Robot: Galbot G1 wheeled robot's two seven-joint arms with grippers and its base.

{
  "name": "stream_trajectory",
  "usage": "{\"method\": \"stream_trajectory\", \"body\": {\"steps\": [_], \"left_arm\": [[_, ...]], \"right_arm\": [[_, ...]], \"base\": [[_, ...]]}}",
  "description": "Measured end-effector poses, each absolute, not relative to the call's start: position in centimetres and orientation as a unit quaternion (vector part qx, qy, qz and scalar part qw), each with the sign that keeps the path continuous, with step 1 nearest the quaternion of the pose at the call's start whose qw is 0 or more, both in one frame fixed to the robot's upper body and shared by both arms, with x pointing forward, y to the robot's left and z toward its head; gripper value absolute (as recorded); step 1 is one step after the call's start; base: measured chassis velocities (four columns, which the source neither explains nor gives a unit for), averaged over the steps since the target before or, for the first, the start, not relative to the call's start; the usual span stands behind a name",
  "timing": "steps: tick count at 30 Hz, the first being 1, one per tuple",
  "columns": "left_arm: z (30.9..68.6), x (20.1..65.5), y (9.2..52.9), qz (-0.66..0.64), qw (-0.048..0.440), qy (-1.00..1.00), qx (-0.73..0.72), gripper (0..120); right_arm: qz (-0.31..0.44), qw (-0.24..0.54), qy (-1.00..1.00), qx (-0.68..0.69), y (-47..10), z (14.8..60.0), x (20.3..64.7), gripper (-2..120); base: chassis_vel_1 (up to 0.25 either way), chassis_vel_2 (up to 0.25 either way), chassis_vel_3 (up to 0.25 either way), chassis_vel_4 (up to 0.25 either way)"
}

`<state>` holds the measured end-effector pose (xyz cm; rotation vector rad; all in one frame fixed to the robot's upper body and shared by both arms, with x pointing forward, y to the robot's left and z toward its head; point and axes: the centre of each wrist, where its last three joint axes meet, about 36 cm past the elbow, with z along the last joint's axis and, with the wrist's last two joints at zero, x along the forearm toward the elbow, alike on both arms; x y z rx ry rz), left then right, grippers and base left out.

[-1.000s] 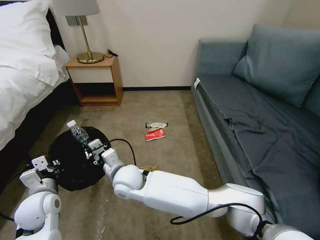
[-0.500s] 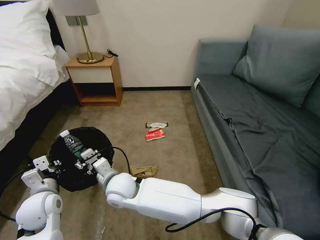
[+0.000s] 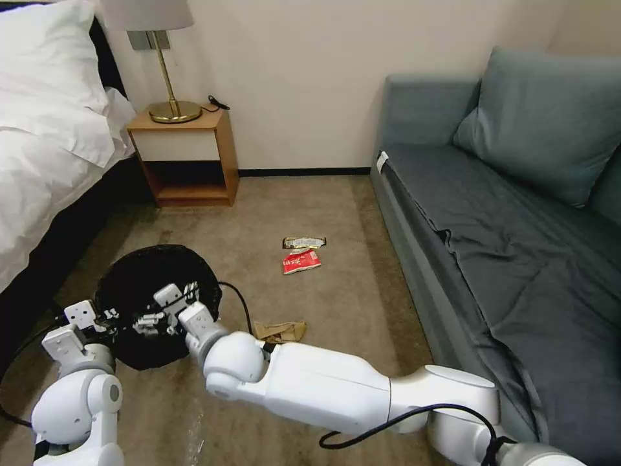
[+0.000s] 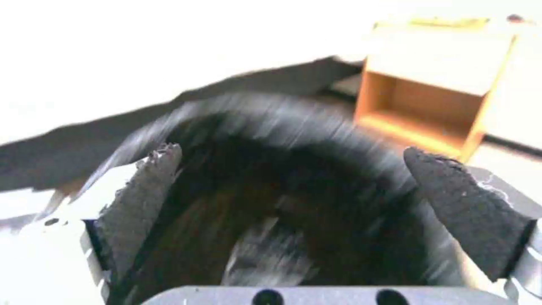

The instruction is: Pick up the trash bin, then pick up the garbage on the floor and place it into the trash bin.

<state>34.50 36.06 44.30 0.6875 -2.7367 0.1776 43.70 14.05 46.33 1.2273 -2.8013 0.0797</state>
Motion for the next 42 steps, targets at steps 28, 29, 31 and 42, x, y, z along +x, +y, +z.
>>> {"method": "stream_trajectory", "body": {"steps": [28,29,31,42], "left_arm": [[43.9,33.3,37.4,0.061,0.160,-0.954,0.248,1],[43.9,33.2,37.3,0.060,0.161,-0.953,0.248,1],[43.8,33.2,37.3,0.060,0.162,-0.953,0.249,1],[43.3,32.9,36.9,0.059,0.166,-0.952,0.252,1]], "right_arm": [[0.251,0.088,-0.833,0.486,-5.2,33.7,60.3,100],[0.259,0.095,-0.821,0.500,-5.8,32.7,60.6,100],[0.266,0.104,-0.809,0.515,-6.5,31.6,61.0,100],[0.301,0.138,-0.754,0.567,-9.0,25.7,61.0,100]], "base": [[0.000,0.000,0.000,0.000],[0.000,0.000,0.000,0.000],[0.000,0.000,0.000,0.000],[0.000,0.000,0.000,0.000]]}}
